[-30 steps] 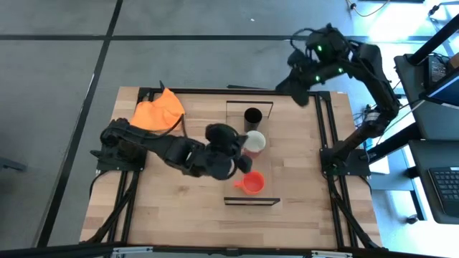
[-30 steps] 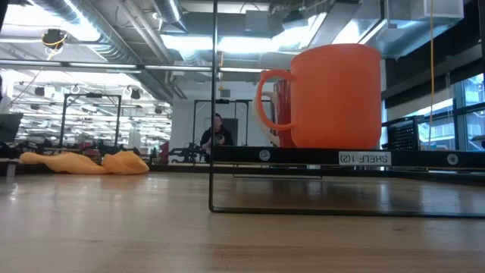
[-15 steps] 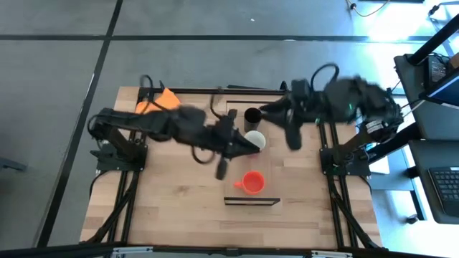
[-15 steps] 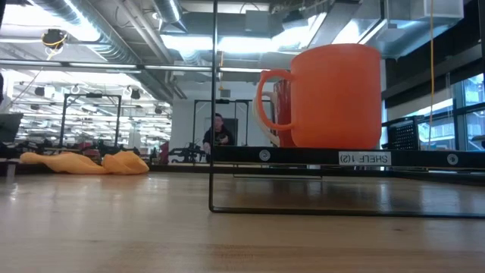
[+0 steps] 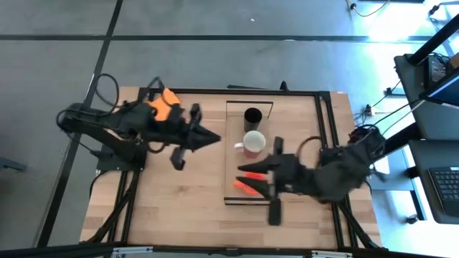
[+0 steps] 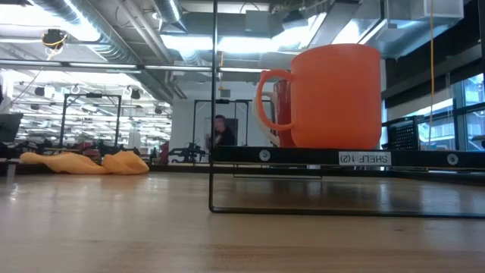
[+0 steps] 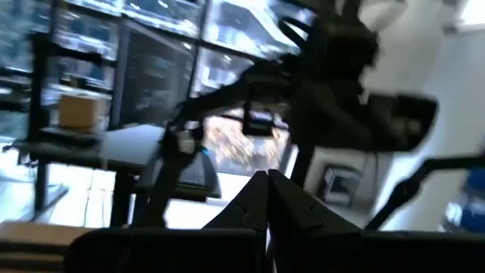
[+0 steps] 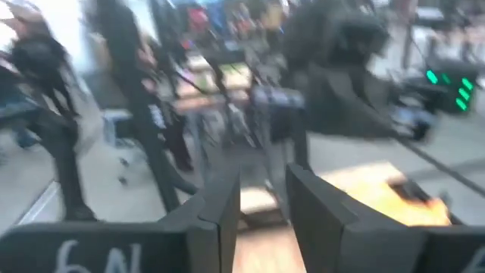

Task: Stack small to large cups/mugs on shelf
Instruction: Return to Home Position

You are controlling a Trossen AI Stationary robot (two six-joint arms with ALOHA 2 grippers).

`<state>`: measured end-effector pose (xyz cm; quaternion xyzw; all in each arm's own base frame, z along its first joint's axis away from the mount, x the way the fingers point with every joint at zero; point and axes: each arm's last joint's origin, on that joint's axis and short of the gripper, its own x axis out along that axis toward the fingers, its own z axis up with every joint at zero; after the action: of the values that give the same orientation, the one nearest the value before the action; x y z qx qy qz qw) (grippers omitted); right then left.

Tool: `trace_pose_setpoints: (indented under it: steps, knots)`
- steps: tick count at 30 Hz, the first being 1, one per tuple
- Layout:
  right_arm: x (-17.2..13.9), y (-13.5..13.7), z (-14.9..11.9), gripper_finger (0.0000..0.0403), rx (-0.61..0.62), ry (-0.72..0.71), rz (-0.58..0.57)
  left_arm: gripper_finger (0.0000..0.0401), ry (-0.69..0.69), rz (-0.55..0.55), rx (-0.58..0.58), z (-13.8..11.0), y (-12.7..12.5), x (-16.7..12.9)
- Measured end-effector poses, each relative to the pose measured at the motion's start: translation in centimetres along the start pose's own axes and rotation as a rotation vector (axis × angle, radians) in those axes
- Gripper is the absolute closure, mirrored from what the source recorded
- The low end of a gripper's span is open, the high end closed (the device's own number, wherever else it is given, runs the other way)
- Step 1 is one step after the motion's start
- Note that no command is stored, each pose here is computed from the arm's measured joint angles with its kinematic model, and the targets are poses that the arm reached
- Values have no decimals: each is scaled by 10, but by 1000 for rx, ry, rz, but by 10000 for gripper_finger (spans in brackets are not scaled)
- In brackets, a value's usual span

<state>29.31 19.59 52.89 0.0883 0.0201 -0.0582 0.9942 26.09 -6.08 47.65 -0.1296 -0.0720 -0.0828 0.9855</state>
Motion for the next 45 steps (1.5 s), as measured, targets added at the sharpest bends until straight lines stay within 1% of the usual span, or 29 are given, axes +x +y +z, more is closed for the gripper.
trace_pose_setpoints:
  steps: [2,4,6,8,10,13,15,18,21,24,27,28,29,30,31,32,34,35,37,40,41,43,45]
  knots:
    - [10,-3,-12,293,8,62,-39,398,-51,24,-51,-14,4,-21]
    - [12,-10,-16,293,27,115,-54,395,-101,19,-102,-31,8,-39]
    - [3,-21,-8,293,37,156,3,391,-144,3,-132,-49,12,-53]
    - [-17,-36,11,293,54,156,86,387,-170,-6,-159,-63,16,-64]
    - [-46,-58,30,293,47,169,145,385,-179,0,-183,-73,20,-70]
    - [-95,-99,49,293,43,199,118,386,-179,47,-188,-83,24,-73]
    - [-127,-124,60,293,44,178,77,388,-190,54,-186,-85,25,-73]
    - [-169,-156,72,293,44,132,77,392,-217,65,-172,-82,25,-74]
    - [-199,-179,78,293,31,89,90,396,-228,131,-155,-82,27,-74]
    - [-213,-191,74,293,4,79,93,399,-240,183,-144,-82,29,-74]
    - [-225,-204,58,293,18,105,77,400,-237,213,-137,-83,33,-72]
    - [-229,-210,52,293,50,89,49,400,-238,221,-136,-84,35,-71]
    - [-232,-214,48,293,96,44,25,400,-239,229,-136,-84,36,-71]
    - [-232,-216,43,293,138,-11,26,398,-239,236,-137,-84,38,-70]
    - [-229,-214,37,293,165,-59,59,396,-237,241,-140,-84,39,-70]
    - [-223,-208,31,293,172,-109,136,394,-237,243,-148,-84,40,-70]
    - [-200,-190,4,293,104,-131,291,390,-229,252,-154,-85,43,-70]
    - [-188,-183,-14,293,60,-125,337,388,-225,257,-156,-85,44,-69]
    - [-169,-174,-46,293,30,-162,364,386,-227,259,-168,-85,45,-69]
    - [-166,-178,-74,293,110,-338,371,384,-231,256,-175,-85,45,-69]
    - [-165,-180,-85,293,132,-363,385,384,-232,256,-177,-85,45,-69]
    - [-163,-182,-111,293,160,-348,427,386,-239,252,-179,-84,45,-70]
    - [-163,-186,-126,293,192,-351,424,389,-236,253,-180,-84,45,-69]
